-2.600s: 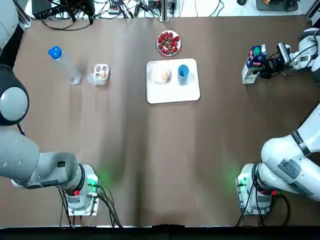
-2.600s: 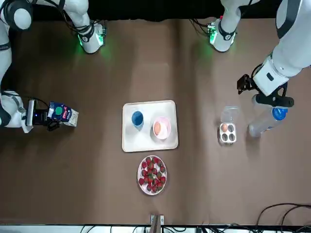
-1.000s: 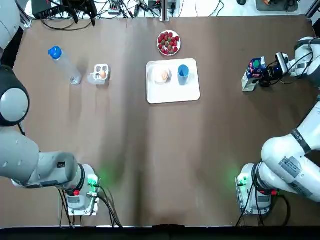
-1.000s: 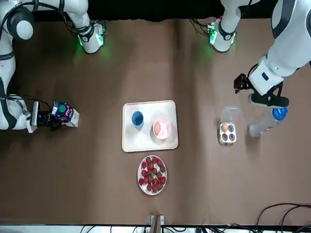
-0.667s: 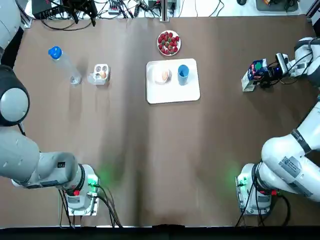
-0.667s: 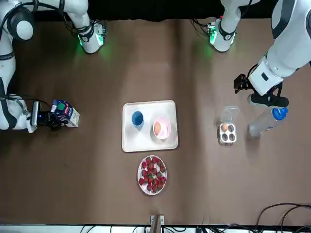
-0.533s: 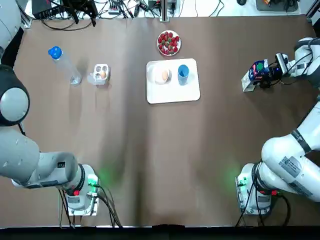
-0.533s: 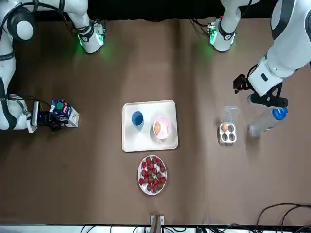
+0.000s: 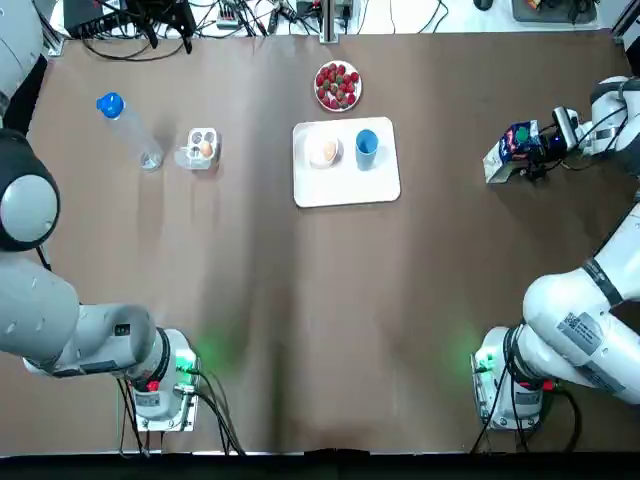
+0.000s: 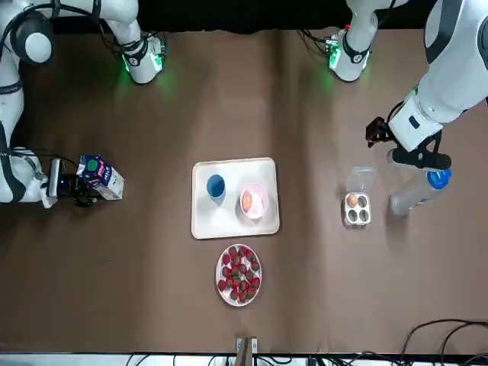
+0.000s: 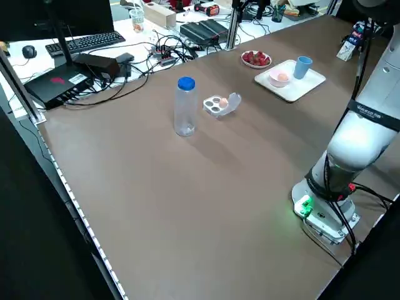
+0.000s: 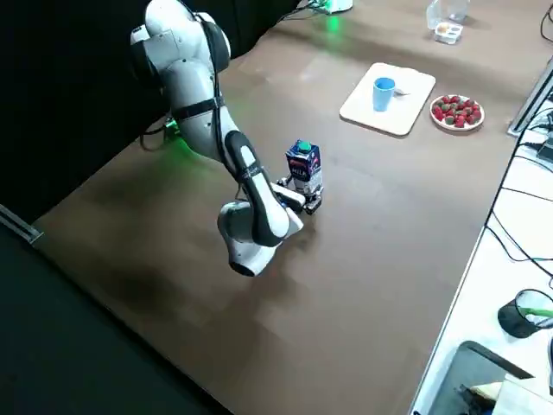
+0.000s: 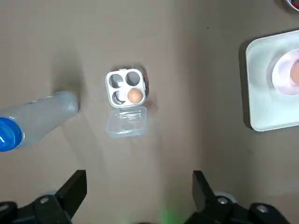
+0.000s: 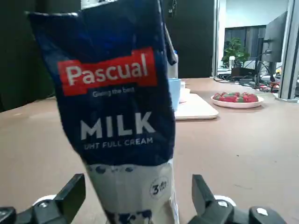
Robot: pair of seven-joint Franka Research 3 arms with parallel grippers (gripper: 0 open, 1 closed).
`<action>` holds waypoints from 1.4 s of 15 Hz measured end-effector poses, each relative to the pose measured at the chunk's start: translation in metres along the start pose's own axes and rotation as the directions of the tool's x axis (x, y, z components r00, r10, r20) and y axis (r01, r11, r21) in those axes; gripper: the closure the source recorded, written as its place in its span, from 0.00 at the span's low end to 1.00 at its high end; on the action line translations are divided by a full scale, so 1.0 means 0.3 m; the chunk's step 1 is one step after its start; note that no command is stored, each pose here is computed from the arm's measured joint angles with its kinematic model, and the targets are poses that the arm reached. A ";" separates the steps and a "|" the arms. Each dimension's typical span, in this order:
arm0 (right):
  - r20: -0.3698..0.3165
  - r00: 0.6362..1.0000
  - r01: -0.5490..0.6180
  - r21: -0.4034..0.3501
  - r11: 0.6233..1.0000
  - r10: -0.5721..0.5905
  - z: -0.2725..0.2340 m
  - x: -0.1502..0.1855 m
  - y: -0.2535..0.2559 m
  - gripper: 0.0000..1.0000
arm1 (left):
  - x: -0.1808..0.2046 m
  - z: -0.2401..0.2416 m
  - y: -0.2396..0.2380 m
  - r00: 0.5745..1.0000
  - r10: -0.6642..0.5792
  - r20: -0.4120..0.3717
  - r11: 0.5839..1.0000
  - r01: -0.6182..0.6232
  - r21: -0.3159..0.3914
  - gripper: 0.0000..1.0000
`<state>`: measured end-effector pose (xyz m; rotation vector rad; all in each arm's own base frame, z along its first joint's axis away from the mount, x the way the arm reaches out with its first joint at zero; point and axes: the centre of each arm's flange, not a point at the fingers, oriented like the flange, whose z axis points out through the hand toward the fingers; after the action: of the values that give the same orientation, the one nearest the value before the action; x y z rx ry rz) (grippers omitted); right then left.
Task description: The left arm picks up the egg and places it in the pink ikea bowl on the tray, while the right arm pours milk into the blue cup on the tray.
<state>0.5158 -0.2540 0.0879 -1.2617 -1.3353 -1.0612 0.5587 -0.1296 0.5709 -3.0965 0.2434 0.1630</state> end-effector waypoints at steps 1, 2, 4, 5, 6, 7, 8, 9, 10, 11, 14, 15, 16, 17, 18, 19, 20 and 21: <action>0.000 1.000 -0.011 -0.004 1.000 0.011 -0.009 0.000 -0.004 0.00 | 0.000 0.000 0.000 1.000 0.000 0.000 1.000 0.000 0.000 0.00; 0.000 1.000 -0.022 -0.008 1.000 0.022 -0.017 0.001 -0.006 0.00 | 0.000 0.000 0.000 1.000 0.000 0.000 1.000 0.000 0.000 0.00; 0.003 0.999 -0.049 -0.013 0.999 0.049 -0.036 0.012 -0.003 0.00 | 0.000 0.000 0.000 1.000 0.000 0.000 1.000 0.000 0.000 0.00; 0.006 0.998 -0.059 -0.014 0.998 0.059 -0.044 0.018 0.001 0.00 | 0.000 0.000 0.000 1.000 0.000 0.000 1.000 0.000 0.000 0.00; 0.011 0.998 -0.064 -0.017 0.998 0.064 -0.054 0.024 0.003 0.00 | 0.000 0.000 0.000 1.000 0.000 0.000 1.000 0.000 0.000 0.00; 0.016 0.997 -0.069 -0.020 0.997 0.069 -0.064 0.031 0.003 0.00 | 0.000 0.000 0.000 1.000 0.000 0.000 1.000 0.000 0.000 0.00; 0.021 0.997 -0.072 -0.022 0.997 0.072 -0.073 0.037 0.001 0.00 | 0.000 0.000 0.000 1.000 0.000 0.000 1.000 0.000 0.000 0.00; 0.026 0.997 -0.074 -0.021 0.997 0.075 -0.082 0.042 -0.004 0.00 | 0.000 0.000 0.000 1.000 0.000 0.000 1.000 0.000 0.000 0.00; 0.032 0.997 -0.076 -0.018 0.997 0.077 -0.089 0.044 -0.008 0.00 | 0.000 0.000 0.000 1.000 0.000 0.000 1.000 0.000 0.000 0.00; 0.037 0.996 -0.079 -0.015 0.997 0.079 -0.094 0.045 -0.013 0.00 | 0.000 0.000 0.000 1.000 0.000 0.000 1.000 0.000 0.000 0.00; 0.082 0.993 -0.086 0.007 0.996 0.085 -0.156 0.049 -0.043 0.00 | 0.000 0.000 0.001 1.000 0.001 0.000 1.000 -0.001 0.000 0.00; 0.092 0.992 -0.084 0.007 0.996 0.083 -0.182 0.054 -0.052 0.00 | 0.000 0.000 0.002 1.000 0.001 0.000 1.000 -0.001 0.000 0.00; 0.098 0.992 -0.080 0.006 0.997 0.079 -0.209 0.064 -0.058 0.00 | 0.000 0.000 0.003 1.000 0.002 0.000 1.000 -0.002 0.000 0.00; 0.107 0.992 -0.073 0.005 0.997 0.072 -0.238 0.080 -0.060 0.00 | 0.000 0.000 0.009 1.000 0.005 0.000 1.000 -0.005 0.000 0.00; 0.117 0.990 -0.076 0.002 0.997 0.075 -0.264 0.100 -0.056 0.00 | -0.001 0.000 0.018 1.000 0.009 0.000 1.000 -0.009 0.001 0.00; 0.132 0.987 -0.087 0.001 0.996 0.087 -0.285 0.124 -0.049 0.00 | -0.002 0.000 0.026 1.000 0.013 0.000 1.000 -0.013 0.001 0.00; 0.154 0.982 -0.108 0.004 0.994 0.106 -0.301 0.154 -0.040 0.00 | -0.002 0.000 0.031 1.000 0.016 0.000 1.000 -0.016 0.002 0.00; 0.180 0.975 -0.135 0.011 0.991 0.131 -0.310 0.187 -0.031 0.00 | -0.002 0.000 0.033 1.000 0.018 0.000 1.000 -0.018 0.002 0.00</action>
<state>0.5151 -0.3384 0.1567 -1.4354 -1.3714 -0.8532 0.5564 -0.1393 0.5707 -3.0935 0.2706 0.1631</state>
